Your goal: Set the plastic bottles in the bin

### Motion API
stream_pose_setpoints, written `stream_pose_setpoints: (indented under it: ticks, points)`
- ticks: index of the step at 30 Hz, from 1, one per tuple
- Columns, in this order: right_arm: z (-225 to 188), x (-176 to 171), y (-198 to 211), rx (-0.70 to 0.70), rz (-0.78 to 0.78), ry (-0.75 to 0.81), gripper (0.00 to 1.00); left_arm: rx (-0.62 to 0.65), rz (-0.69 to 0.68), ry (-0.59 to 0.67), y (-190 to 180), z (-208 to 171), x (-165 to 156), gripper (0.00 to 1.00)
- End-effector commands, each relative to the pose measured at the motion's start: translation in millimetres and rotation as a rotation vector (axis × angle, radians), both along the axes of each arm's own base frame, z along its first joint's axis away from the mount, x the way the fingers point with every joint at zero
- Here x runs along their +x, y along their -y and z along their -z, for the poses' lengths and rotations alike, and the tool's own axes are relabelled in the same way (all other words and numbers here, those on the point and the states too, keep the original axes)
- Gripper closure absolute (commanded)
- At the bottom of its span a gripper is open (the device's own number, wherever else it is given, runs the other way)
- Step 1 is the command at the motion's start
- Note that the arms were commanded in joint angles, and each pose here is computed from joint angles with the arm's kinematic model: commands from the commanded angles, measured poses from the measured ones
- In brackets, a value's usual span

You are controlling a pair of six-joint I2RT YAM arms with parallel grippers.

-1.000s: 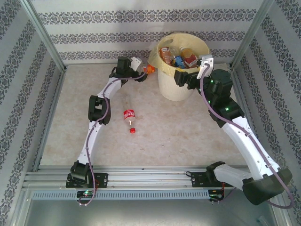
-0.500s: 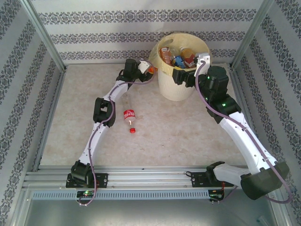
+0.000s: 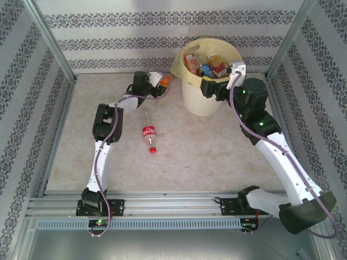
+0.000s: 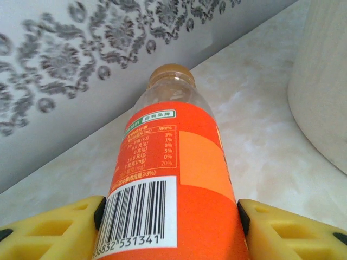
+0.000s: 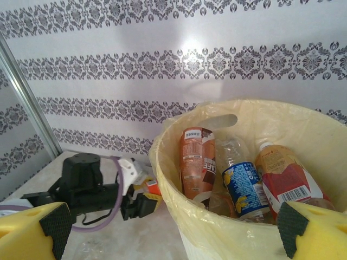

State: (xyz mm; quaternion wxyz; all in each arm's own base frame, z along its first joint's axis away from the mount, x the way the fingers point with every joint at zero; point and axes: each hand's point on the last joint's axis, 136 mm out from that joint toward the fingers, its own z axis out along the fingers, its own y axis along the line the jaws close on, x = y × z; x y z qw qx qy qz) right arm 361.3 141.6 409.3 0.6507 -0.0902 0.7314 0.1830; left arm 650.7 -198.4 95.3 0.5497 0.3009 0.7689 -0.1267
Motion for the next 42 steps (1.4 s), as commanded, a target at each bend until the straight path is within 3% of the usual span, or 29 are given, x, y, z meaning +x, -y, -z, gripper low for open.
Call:
stream_pose_setpoints:
  ticks: [1, 7, 23, 33, 42]
  points:
    - [-7, -7, 3, 0.056, -0.005, 0.022, 0.02, -0.056, -0.028, 0.16, -10, -74, -10, 0.44]
    - [-3, -18, -5, 0.122, -0.065, -0.009, 0.02, -0.079, -0.078, 0.082, -24, -90, -53, 0.44]
    - [35, -22, -31, 0.302, -0.137, -0.175, 0.02, -0.387, -0.247, -0.076, -51, -153, -155, 0.49]
    - [53, -12, -35, 0.443, -0.1, -0.259, 0.02, -0.525, -0.167, -0.122, -40, -208, -229, 0.48]
    - [46, -3, -53, 0.487, -0.171, -0.289, 0.02, -0.717, 0.006, -0.126, -22, -254, -277, 0.47]
